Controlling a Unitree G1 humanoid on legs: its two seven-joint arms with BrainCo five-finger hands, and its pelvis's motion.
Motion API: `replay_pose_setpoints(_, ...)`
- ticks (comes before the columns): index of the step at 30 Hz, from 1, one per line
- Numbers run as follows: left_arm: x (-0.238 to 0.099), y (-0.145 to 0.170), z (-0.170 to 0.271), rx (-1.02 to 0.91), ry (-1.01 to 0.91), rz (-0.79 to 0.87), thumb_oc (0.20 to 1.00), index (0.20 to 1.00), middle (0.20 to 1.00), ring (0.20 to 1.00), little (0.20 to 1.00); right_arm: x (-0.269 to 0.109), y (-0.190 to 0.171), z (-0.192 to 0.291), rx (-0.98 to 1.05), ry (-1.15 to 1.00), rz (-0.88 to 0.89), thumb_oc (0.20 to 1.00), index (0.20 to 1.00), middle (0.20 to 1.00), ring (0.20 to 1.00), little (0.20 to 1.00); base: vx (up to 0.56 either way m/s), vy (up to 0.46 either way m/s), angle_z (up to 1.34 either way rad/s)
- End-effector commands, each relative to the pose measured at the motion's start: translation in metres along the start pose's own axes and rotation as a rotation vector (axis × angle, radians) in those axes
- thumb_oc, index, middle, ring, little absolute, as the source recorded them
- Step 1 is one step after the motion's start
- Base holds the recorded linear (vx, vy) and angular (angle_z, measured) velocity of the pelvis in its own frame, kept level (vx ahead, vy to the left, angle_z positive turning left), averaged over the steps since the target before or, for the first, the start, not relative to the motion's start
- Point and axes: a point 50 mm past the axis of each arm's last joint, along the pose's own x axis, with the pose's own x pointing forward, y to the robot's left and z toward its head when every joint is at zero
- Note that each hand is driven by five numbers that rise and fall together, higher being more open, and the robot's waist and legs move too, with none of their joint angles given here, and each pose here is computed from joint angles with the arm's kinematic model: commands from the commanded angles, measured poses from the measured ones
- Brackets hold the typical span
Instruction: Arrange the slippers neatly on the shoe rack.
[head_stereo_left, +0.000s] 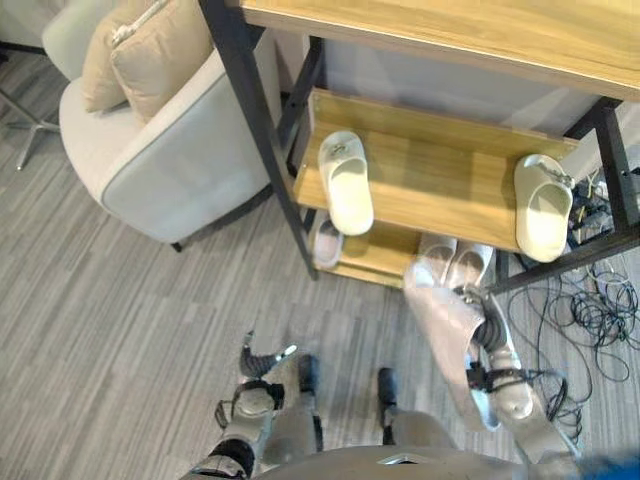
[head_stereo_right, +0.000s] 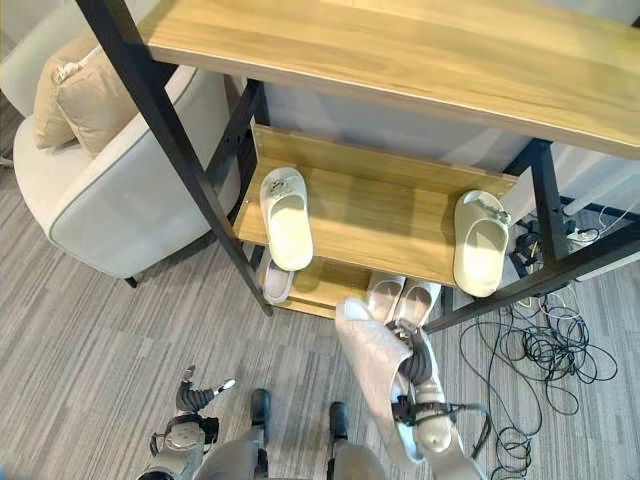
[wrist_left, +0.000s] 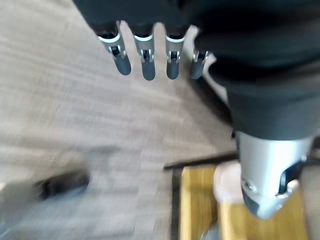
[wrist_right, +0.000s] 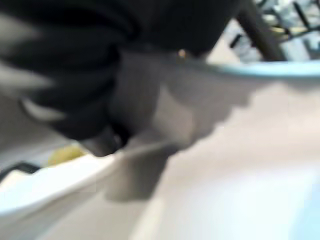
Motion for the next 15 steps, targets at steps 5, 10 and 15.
replay_pose_setpoints(5, 0.025, 0.013, 0.055, -0.528, -0.051, 0.175, 1.0, 1.0, 1.0, 1.0, 1.0, 0.02, -0.016, 0.029, 0.082, -0.212, -0.084, 0.2, 0.2, 0.2, 0.2, 0.2, -0.22, -0.023, -0.03)
replay_pose_setpoints(10, 0.033, 0.018, 0.072, -0.691, -0.083, 0.153, 1.0, 1.0, 1.0, 1.0, 1.0, 0.025, -0.012, 0.029, 0.068, -0.219, -0.097, 0.2, 0.2, 0.2, 0.2, 0.2, -0.13, -0.05, 0.11)
replay_pose_setpoints(15, 0.041, 0.015, 0.108, -0.716, -0.153, 0.09, 1.0, 1.0, 1.0, 1.0, 1.0, 0.044, -0.01, 0.04, 0.061, -0.244, -0.151, 0.2, 0.2, 0.2, 0.2, 0.2, -0.1, -0.059, 0.1)
